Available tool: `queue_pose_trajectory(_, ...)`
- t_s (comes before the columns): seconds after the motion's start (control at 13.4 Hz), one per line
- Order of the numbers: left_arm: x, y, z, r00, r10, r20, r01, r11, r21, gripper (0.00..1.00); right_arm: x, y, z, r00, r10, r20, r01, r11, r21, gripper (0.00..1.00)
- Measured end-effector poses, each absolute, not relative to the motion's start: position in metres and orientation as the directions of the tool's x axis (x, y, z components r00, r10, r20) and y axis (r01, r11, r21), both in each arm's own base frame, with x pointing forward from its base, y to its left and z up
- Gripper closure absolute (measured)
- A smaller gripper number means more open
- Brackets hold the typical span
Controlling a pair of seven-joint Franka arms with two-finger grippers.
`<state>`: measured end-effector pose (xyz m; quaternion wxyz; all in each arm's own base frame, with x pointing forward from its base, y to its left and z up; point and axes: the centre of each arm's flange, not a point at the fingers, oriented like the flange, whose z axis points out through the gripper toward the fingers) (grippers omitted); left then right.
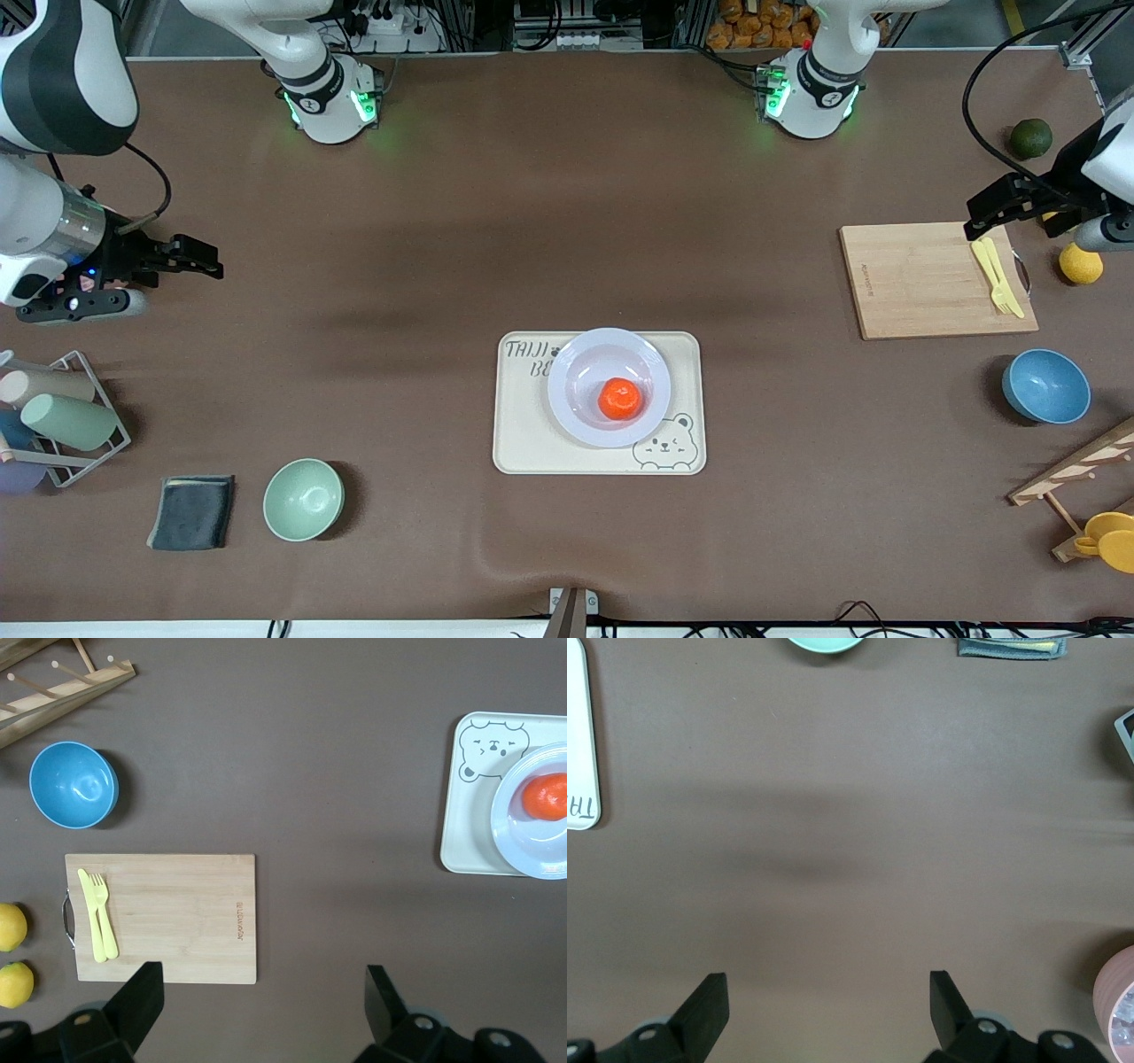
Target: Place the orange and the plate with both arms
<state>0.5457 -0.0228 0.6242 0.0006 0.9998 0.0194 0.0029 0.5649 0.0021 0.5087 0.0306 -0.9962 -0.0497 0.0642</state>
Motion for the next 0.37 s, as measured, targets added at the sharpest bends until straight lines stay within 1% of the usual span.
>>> queue_pose_trajectory(0.22, 0.547, -0.022, 0.624, 0.999, 0.039, 0.006, 0.039, -0.999, 0.001, 0.0, 0.564, 0.0, 0.503, 0.989, 0.097, -0.108, 0.091, -0.994, -0.064, 0.0)
queue_pose_trajectory(0.37, 0.547, -0.022, 0.624, 0.999, 0.04, 0.007, 0.04, -0.999, 0.002, 0.0, 0.566, -0.005, 0.515, 0.993, 0.091, -0.071, 0.087, -0.994, -0.059, 0.0)
